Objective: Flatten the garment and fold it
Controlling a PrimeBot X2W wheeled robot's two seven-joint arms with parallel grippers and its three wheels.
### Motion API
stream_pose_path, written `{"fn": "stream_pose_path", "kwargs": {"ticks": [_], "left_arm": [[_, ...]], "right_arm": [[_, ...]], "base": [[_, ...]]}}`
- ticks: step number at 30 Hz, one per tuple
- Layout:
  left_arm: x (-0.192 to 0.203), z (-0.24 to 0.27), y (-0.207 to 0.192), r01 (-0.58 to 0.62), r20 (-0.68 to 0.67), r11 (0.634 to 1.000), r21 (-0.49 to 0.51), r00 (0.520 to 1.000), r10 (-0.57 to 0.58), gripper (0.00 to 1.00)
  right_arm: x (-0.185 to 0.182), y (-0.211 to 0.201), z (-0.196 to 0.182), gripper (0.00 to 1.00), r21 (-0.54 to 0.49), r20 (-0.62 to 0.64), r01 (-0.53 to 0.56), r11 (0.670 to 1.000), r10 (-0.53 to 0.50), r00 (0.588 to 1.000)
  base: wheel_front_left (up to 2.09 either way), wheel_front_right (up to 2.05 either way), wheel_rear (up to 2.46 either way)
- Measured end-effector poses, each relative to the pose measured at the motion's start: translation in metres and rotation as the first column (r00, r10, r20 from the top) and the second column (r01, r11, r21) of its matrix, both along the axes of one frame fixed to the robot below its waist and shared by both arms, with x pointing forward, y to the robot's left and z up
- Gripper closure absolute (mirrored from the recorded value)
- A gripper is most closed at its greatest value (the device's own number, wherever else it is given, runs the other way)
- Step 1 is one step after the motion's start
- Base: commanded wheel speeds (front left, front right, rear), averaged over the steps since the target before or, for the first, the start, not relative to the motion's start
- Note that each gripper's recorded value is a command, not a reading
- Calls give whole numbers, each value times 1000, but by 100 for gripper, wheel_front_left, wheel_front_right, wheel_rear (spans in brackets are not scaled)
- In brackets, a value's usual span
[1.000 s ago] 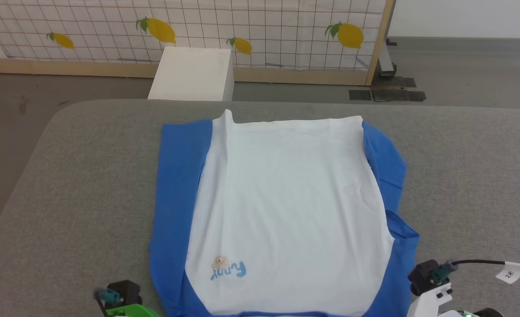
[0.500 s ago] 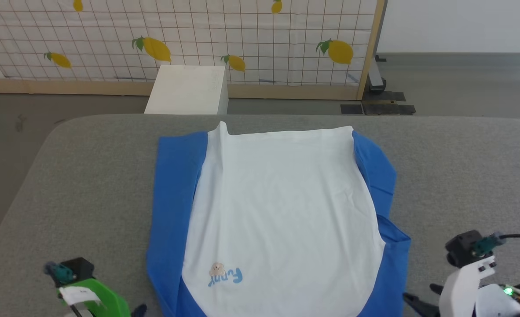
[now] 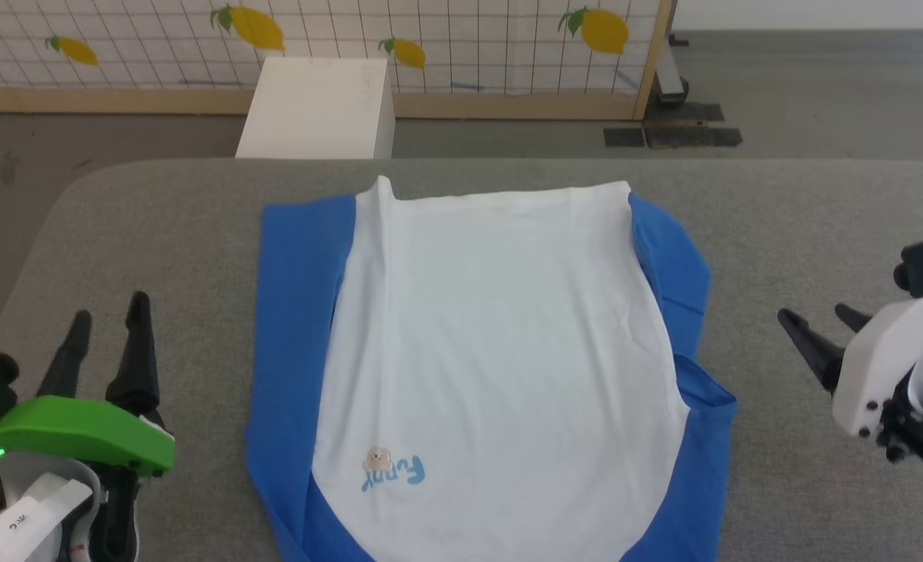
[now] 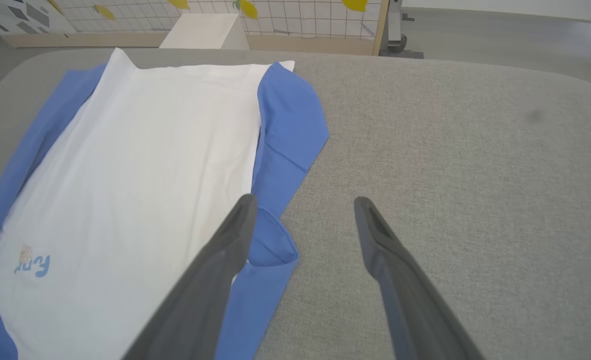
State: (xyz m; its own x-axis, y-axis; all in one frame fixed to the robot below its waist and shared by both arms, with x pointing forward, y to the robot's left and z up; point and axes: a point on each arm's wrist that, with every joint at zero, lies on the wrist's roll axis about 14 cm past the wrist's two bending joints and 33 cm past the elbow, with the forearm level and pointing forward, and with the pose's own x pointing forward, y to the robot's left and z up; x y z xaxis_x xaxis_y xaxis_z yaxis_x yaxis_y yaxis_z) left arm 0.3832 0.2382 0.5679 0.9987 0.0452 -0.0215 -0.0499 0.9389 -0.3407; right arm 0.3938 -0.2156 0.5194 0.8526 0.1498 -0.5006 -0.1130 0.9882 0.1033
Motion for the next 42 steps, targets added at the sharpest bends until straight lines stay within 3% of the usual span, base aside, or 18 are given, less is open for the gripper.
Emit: {"fn": "stream_pose_path", "kwargs": {"ticks": [6, 15, 28, 34, 35, 36, 37, 42], "left_arm": [[20, 9, 3, -39, 184, 997, 68, 983, 25, 0], [44, -15, 6, -65, 198, 988, 141, 980, 36, 0], [49, -51, 18, -104, 132, 980, 172, 988, 82, 0], [47, -62, 23, -117, 109, 980, 164, 989, 100, 0], [47, -63, 23, -116, 108, 980, 161, 989, 99, 0], [48, -63, 22, -115, 107, 981, 157, 989, 99, 0], [48, -63, 22, -115, 107, 981, 156, 989, 99, 0], [48, -59, 20, -109, 121, 980, 164, 989, 89, 0]], "right_arm": [[56, -7, 2, 0, -32, 12, 50, 998, -49, 999], [121, -11, -41, 0, -168, -111, 64, 984, -83, 990], [141, 21, -137, 0, -250, -406, -83, 965, -27, 913], [147, 24, -145, 2, -248, -437, -100, 964, -19, 899], [147, 23, -145, 70, -244, -439, -97, 965, -21, 898], [146, 24, -144, 89, -234, -439, -92, 968, -21, 898], [146, 23, -144, 100, -228, -439, -88, 970, -22, 898], [144, 13, -134, 100, -169, -391, -16, 986, -52, 919]], "base": [[0, 0, 0], [0, 0, 0], [0, 0, 0], [0, 0, 0], [0, 0, 0], [0, 0, 0], [0, 0, 0], [0, 0, 0]]}}
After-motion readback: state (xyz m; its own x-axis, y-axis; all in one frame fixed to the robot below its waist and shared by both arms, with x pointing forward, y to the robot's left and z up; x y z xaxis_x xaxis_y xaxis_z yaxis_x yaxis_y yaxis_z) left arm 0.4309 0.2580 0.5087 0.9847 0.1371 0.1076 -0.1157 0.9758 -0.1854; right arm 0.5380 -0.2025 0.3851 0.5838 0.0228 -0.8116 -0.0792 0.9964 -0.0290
